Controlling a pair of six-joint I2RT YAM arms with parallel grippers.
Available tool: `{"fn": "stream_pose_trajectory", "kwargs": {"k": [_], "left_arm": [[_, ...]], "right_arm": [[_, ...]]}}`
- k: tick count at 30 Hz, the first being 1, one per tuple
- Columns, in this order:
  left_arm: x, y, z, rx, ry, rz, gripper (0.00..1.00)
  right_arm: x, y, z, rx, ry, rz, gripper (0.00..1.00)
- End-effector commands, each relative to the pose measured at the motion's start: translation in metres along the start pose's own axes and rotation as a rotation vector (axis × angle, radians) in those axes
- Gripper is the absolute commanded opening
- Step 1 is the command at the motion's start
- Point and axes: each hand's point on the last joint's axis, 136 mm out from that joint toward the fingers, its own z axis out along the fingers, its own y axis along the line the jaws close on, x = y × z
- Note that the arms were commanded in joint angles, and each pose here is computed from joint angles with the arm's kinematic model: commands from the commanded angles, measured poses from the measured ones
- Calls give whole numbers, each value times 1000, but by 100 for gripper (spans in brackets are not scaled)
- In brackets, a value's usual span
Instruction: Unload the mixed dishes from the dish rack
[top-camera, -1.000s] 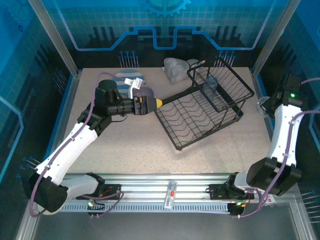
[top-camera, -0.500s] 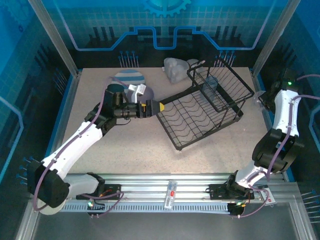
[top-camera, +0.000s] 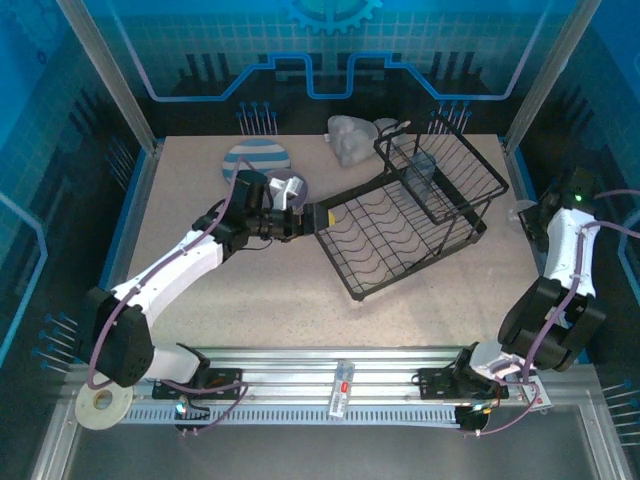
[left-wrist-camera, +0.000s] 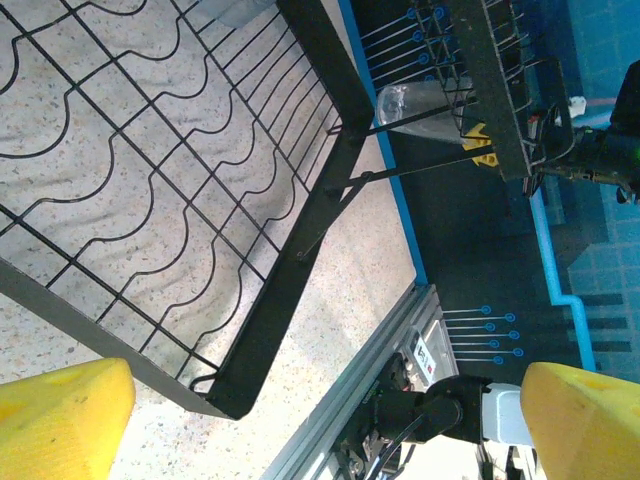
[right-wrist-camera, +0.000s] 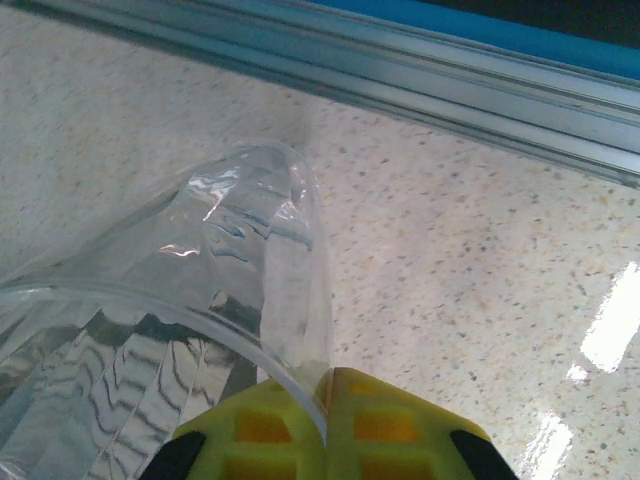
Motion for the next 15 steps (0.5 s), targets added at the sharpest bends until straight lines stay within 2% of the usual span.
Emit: {"fn": "stream_pose_trajectory", "kwargs": {"k": [1, 8, 15], "left_arm": [[-5, -14, 1, 40, 12, 47, 99], [-9, -13, 12, 38, 29, 24, 99], [-8, -10, 28, 18, 56, 12, 99]], "right_arm": [[-5, 3, 2, -52, -14, 63, 0], [0, 17, 34, -70, 46, 125, 0], [-1, 34, 52, 13, 60, 125, 0]]}}
